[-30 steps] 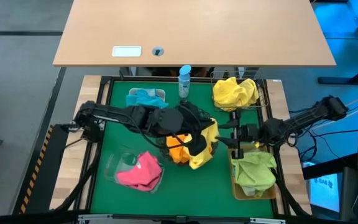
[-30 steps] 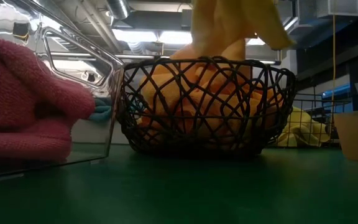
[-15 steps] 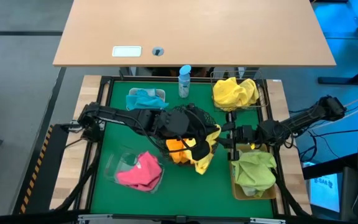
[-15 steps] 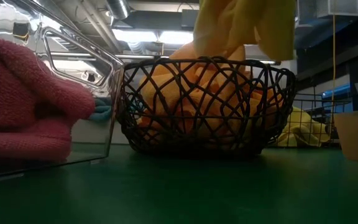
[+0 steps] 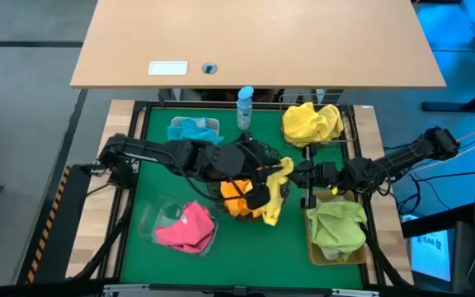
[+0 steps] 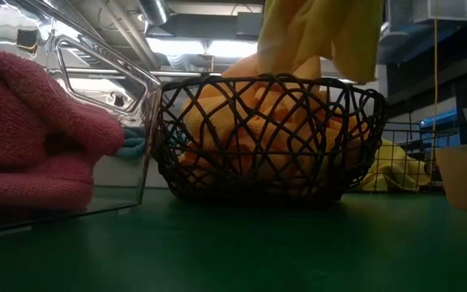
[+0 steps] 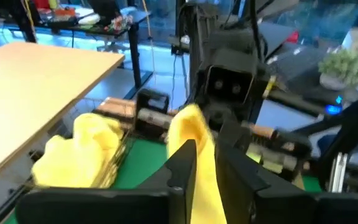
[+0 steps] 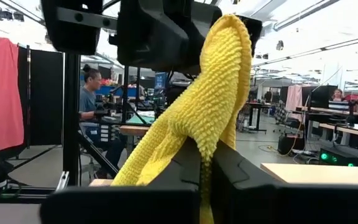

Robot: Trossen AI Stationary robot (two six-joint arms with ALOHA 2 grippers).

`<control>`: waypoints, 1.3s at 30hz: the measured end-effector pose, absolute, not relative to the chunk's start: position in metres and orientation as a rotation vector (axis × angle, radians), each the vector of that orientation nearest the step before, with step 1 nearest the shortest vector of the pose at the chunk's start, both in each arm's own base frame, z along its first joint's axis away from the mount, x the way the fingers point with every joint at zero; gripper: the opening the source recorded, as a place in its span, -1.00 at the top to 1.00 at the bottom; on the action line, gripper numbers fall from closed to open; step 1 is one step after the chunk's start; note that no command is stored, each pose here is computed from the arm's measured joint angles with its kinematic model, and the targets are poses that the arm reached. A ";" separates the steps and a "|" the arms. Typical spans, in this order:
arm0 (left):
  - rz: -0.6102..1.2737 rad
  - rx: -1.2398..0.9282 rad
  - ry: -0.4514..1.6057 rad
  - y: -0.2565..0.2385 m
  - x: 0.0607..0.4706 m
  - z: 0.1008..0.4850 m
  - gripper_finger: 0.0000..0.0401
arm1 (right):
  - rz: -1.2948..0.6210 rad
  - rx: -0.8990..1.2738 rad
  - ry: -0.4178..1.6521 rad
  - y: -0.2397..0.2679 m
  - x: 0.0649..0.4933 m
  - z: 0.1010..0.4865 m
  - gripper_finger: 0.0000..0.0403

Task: Sort microfiber towel by color & place in baskets
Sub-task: Put the yellow microfiber towel into the square wire basket

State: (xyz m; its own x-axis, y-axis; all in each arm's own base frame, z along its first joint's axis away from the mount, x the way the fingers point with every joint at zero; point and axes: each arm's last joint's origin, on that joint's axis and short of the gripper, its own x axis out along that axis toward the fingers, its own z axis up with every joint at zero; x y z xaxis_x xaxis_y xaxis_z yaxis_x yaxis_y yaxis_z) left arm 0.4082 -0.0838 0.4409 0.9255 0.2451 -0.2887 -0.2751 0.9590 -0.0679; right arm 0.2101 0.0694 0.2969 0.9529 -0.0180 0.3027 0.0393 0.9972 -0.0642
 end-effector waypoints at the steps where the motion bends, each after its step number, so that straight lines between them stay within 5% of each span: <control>1: 0.270 -0.098 0.299 -0.083 0.404 0.443 0.72 | -0.032 -0.068 -0.311 0.069 0.209 0.298 0.97; 9: 0.267 -0.069 0.391 -0.083 0.374 0.454 0.67 | -0.181 -0.062 -0.310 0.058 0.190 0.311 0.98; 25: 0.402 0.034 0.518 -0.079 0.274 0.487 0.68 | -0.790 -0.216 -0.251 0.024 0.135 0.369 0.98; 39: 0.455 0.161 0.687 -0.104 0.256 0.391 0.68 | -1.130 -0.228 -0.128 -0.008 0.102 0.383 0.98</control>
